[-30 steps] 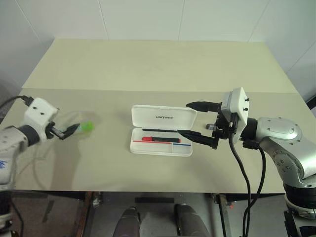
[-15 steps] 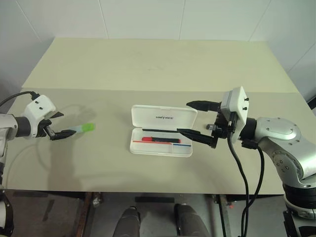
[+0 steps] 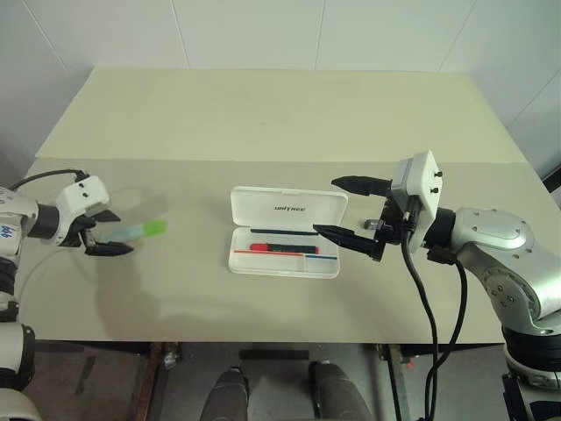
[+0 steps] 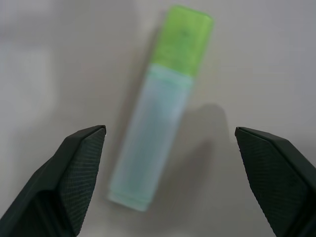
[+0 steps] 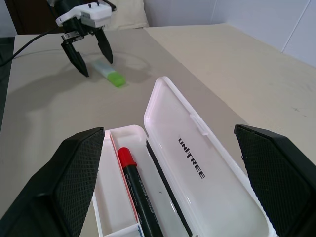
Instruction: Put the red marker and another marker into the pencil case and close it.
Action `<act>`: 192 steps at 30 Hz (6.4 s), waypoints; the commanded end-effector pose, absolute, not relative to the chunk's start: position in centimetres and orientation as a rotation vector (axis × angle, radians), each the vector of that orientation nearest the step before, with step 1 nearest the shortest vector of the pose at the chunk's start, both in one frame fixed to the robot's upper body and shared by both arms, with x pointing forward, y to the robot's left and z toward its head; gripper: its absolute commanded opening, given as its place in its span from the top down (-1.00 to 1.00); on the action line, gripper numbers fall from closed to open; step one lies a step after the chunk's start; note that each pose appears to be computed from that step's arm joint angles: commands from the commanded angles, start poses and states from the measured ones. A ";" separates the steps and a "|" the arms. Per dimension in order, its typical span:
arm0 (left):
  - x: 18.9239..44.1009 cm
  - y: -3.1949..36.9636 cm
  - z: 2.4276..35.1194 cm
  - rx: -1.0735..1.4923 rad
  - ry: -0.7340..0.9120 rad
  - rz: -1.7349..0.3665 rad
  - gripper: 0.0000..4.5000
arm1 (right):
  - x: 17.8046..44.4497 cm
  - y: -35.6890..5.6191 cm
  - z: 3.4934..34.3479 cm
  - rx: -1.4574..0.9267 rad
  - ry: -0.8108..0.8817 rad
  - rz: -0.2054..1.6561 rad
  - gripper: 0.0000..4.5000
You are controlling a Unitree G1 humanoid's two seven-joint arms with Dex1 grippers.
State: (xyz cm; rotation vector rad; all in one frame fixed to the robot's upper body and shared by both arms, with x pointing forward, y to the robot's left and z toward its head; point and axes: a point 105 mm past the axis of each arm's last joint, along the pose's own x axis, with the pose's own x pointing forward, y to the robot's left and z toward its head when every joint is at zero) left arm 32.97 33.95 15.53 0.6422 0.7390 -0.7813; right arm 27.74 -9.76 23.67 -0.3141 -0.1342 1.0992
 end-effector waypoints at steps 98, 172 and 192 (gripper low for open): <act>33.5 11.7 15.1 0.785 0.285 -1.529 0.51 | 23.1 -12.6 21.5 -0.463 -0.054 1.015 -1.00; 28.6 9.7 21.0 0.315 0.049 -1.345 -0.99 | 31.9 -19.6 18.1 -0.598 0.095 0.979 -1.00; 28.2 9.4 20.5 0.335 0.052 -1.305 -0.99 | 36.9 -21.2 17.0 -0.669 0.177 1.012 -1.00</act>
